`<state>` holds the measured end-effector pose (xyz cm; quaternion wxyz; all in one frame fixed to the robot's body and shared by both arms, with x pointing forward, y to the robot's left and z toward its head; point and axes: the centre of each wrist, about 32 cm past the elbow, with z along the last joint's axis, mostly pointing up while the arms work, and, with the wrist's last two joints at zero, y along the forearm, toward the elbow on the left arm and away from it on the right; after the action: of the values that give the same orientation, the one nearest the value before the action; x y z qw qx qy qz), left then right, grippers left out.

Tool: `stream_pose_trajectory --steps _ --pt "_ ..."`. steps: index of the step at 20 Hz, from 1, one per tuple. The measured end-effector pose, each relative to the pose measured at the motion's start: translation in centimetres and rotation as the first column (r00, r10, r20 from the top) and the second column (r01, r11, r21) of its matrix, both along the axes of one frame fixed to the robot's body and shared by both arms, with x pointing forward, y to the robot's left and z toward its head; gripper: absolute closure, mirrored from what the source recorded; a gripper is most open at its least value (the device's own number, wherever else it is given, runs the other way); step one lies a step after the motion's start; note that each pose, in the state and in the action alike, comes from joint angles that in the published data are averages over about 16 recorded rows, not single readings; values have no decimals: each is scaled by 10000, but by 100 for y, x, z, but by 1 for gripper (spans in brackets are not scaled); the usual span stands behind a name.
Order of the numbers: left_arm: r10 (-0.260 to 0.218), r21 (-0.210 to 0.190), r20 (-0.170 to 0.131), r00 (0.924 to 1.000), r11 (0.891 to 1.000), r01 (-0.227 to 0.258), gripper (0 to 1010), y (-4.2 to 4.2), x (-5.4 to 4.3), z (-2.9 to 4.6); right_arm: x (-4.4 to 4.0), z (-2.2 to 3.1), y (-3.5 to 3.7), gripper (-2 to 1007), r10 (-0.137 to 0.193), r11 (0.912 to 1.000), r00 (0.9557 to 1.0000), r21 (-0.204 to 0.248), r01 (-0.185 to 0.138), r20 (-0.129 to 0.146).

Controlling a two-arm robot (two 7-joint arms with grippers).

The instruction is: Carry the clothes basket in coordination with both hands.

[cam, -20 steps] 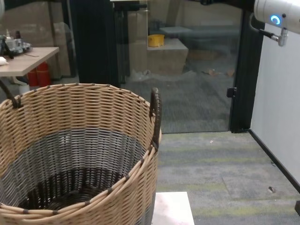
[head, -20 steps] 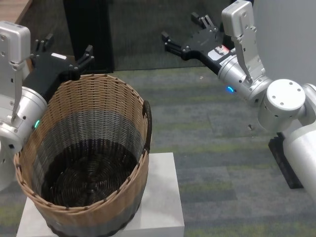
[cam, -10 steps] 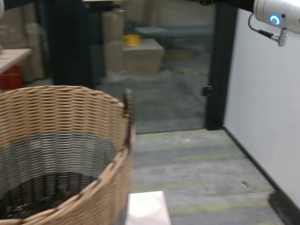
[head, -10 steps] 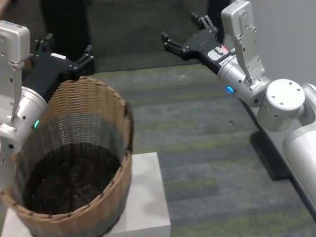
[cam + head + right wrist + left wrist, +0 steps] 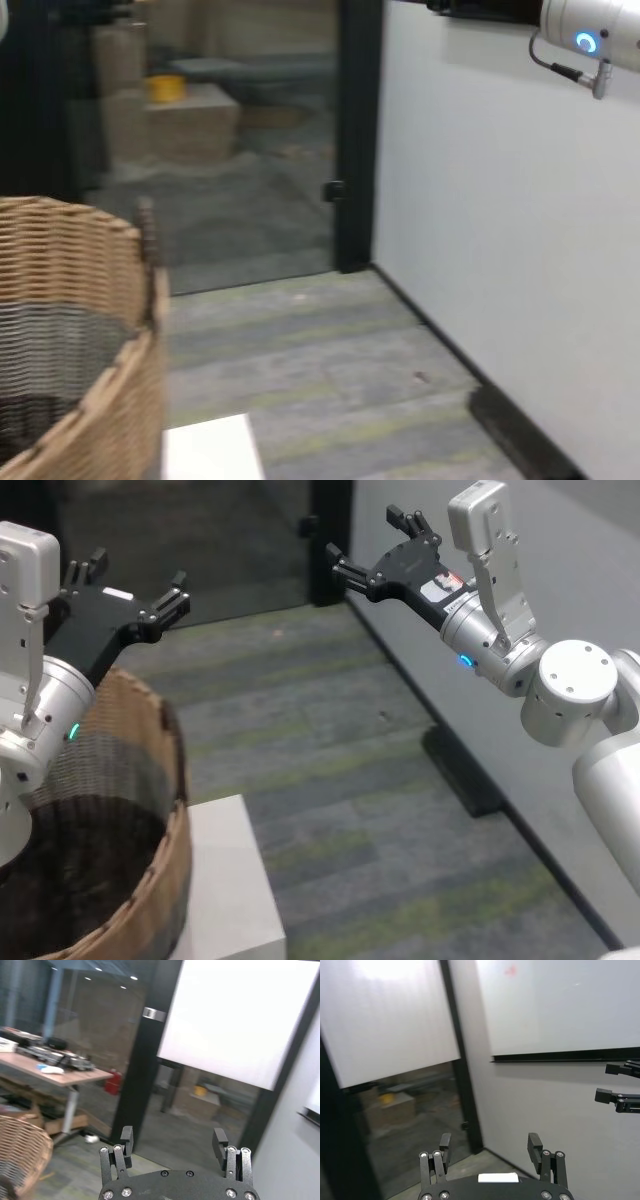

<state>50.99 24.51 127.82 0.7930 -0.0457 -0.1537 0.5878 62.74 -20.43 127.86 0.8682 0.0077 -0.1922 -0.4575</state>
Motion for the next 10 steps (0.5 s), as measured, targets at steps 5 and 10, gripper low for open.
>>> stream_pose_trajectory --steps 5,10 --pt "1 -1 -1 10000 10000 -1 8 1 0 0 1 0 0 3 0 10000 10000 0 0 -3" --pt "1 -1 -1 10000 10000 -1 8 1 0 0 1 0 0 3 -1 10000 10000 0 1 -4"
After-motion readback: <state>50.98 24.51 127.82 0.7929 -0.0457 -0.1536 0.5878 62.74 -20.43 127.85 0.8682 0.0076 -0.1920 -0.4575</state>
